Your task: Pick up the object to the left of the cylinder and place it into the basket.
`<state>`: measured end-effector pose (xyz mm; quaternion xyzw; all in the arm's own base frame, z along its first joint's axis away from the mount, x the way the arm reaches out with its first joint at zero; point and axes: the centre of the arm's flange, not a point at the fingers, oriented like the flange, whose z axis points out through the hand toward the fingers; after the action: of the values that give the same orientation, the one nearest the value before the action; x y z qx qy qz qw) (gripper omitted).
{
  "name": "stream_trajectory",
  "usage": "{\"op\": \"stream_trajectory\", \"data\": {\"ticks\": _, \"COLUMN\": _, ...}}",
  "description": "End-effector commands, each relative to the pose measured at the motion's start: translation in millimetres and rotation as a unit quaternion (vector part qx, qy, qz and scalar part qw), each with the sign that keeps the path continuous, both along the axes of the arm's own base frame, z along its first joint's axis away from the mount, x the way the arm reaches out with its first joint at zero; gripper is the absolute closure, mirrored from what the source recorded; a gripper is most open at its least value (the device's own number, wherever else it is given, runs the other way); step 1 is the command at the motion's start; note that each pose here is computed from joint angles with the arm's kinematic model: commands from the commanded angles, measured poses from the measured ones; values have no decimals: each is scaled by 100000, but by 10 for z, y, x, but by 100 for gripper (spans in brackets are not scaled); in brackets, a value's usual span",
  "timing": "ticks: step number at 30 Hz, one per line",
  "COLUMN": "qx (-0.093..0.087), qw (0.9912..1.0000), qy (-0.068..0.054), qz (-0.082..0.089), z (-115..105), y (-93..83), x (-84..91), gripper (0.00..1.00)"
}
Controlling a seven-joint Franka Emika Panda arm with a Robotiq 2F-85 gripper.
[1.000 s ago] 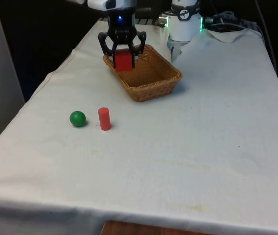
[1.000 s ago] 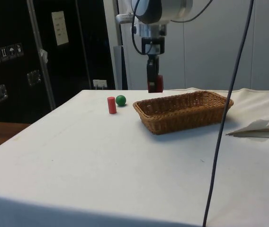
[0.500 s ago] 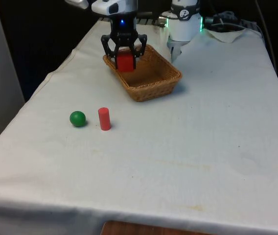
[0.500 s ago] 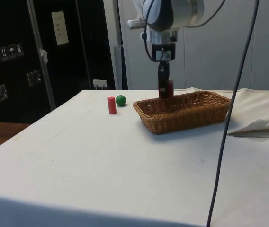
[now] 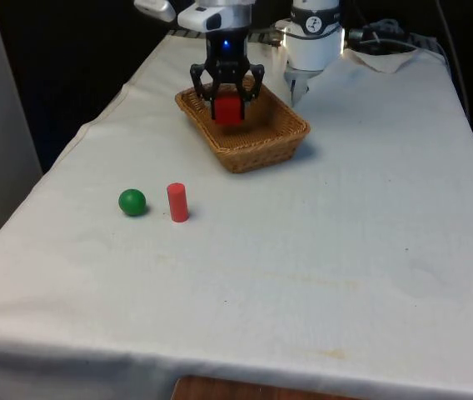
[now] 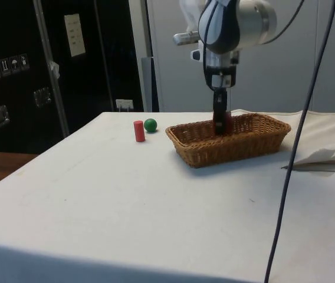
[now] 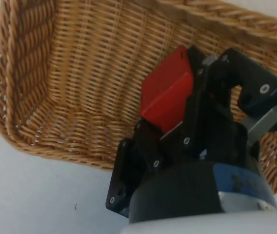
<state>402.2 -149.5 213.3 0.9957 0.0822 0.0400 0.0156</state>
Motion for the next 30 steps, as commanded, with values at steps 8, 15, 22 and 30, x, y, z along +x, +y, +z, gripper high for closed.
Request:
{"op": "stream_trajectory", "data": {"ticks": 8, "qx": -556, "qw": 99996, "qy": -649, "qz": -19, "z": -72, "y": 101, "x": -130, "gripper": 99}}
{"op": "stream_trajectory", "data": {"ticks": 15, "qx": -642, "qw": 99997, "qy": -300, "qz": 44, "z": -84, "y": 99, "x": -127, "gripper": 99}}
{"op": "stream_trajectory", "data": {"ticks": 22, "qx": -638, "qw": 99998, "qy": -95, "qz": 104, "z": -93, "y": 103, "x": -127, "gripper": 73}}
{"op": "stream_trajectory", "data": {"ticks": 30, "qx": -609, "qw": 99998, "qy": -55, "qz": 105, "z": -94, "y": 103, "x": -127, "gripper": 0}}
